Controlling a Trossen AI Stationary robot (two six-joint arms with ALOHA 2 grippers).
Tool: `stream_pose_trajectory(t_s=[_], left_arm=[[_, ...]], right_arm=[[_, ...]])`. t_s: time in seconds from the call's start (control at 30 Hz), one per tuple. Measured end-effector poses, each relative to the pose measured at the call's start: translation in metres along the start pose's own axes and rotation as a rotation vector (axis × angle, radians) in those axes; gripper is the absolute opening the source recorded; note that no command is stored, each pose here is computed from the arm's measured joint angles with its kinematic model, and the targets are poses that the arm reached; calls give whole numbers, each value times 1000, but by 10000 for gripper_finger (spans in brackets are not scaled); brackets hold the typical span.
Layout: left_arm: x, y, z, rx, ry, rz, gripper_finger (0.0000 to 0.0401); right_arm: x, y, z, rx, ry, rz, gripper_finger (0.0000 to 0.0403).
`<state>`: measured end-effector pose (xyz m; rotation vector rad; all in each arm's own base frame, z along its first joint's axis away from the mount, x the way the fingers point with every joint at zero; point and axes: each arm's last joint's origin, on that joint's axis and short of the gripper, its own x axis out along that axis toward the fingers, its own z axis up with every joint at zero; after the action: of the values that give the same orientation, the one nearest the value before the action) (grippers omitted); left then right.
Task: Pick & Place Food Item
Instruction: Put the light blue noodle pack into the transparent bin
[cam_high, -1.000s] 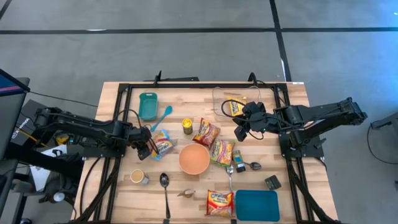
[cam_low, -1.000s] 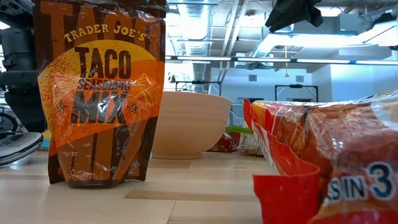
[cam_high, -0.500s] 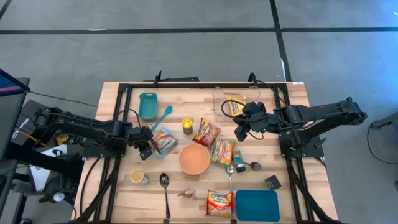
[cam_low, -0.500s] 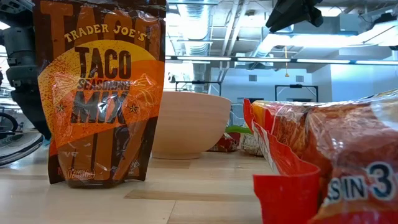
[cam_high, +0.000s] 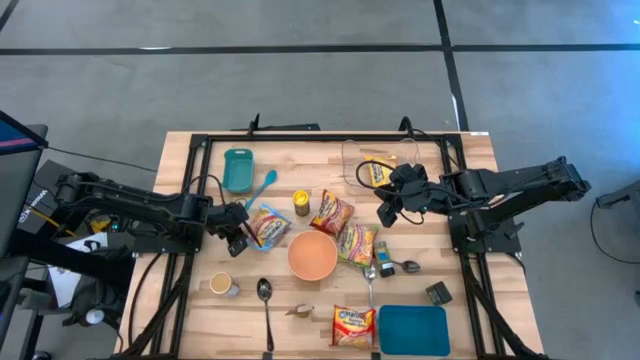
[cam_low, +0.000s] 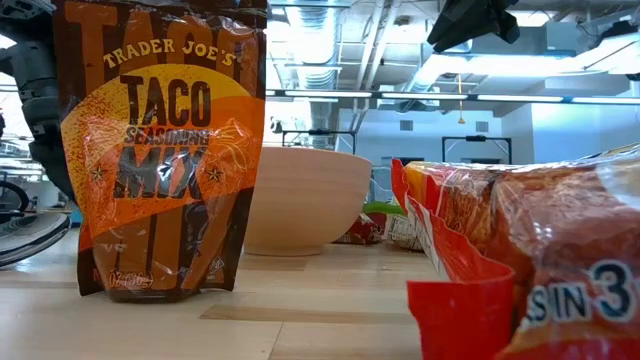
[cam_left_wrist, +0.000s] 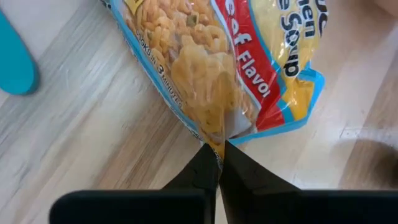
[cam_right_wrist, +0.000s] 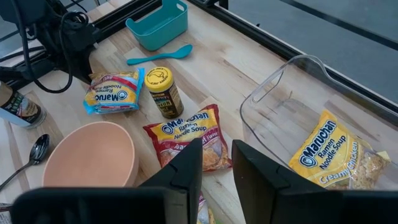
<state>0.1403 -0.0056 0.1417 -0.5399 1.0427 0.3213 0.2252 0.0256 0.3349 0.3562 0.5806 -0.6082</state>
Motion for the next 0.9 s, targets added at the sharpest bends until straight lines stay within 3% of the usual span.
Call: stream_pose_trajectory(t_s=[0.37,0.67,0.9], left_arm=[[-12,-6,7,-51,-114,-130,1],[-36,-16,21,-60,-360,-324,1],[-63,-26,36,-107,-608,-548,0]], right_arm=[[0,0,0,1,0,0,82],[0,0,0,5,-5,4,82],[0,1,1,6,-5,5,82]])
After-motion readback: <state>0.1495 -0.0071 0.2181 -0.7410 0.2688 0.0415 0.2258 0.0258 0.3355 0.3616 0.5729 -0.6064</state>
